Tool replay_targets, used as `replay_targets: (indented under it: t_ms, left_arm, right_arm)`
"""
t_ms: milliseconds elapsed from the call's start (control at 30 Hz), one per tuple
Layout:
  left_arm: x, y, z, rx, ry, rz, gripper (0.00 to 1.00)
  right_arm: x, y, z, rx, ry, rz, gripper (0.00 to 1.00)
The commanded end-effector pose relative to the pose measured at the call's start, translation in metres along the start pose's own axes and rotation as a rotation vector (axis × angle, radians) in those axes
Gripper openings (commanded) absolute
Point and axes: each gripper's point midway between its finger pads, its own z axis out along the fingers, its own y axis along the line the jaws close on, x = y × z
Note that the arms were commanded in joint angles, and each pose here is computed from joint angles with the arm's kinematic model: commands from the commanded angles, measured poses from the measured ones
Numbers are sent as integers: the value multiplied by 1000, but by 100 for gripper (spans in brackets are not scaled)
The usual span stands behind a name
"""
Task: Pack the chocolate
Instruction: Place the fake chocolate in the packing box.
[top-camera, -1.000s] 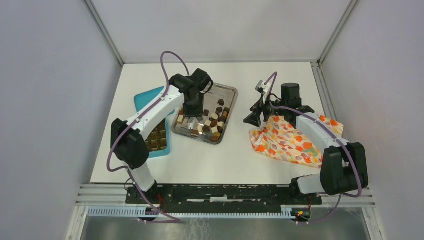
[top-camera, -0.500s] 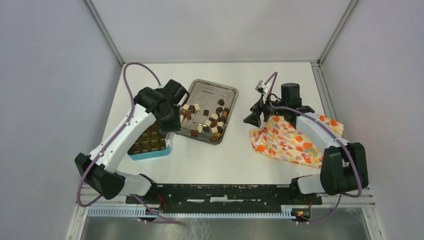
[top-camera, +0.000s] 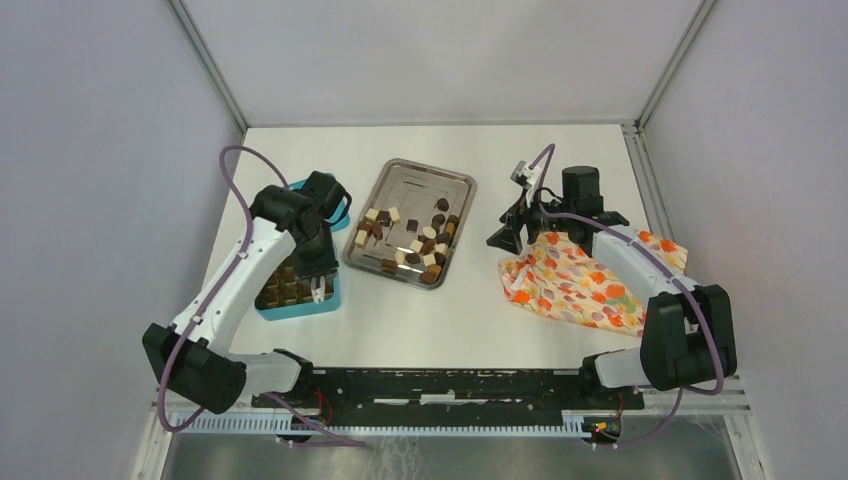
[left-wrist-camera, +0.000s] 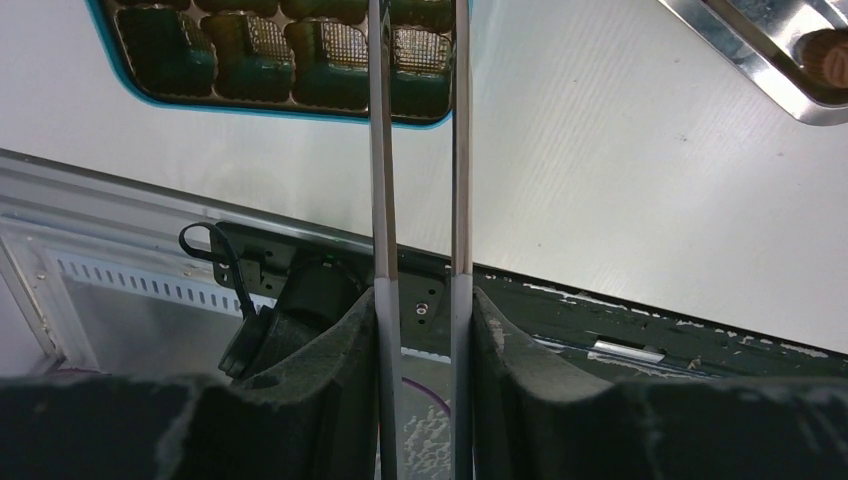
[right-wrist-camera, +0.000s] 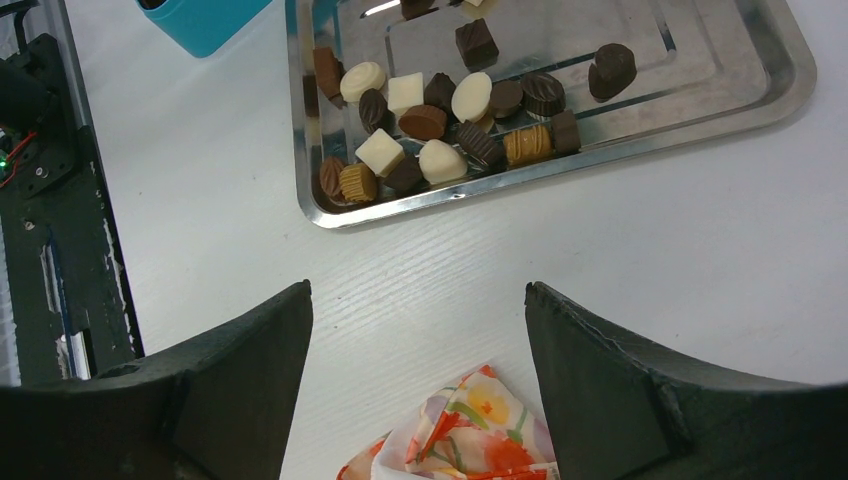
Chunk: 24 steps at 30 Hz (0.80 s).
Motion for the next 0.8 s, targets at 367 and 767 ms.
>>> replay_targets:
  t_ms: [367, 767]
  left_arm:
    - [-9, 0, 19, -13, -6, 0, 15]
    - [-11, -1, 25, -20, -4, 1, 36]
  right_arm:
    - [-6, 0, 1, -10, -26, -30, 83]
    - [-6, 0, 1, -8, -25, -29, 83]
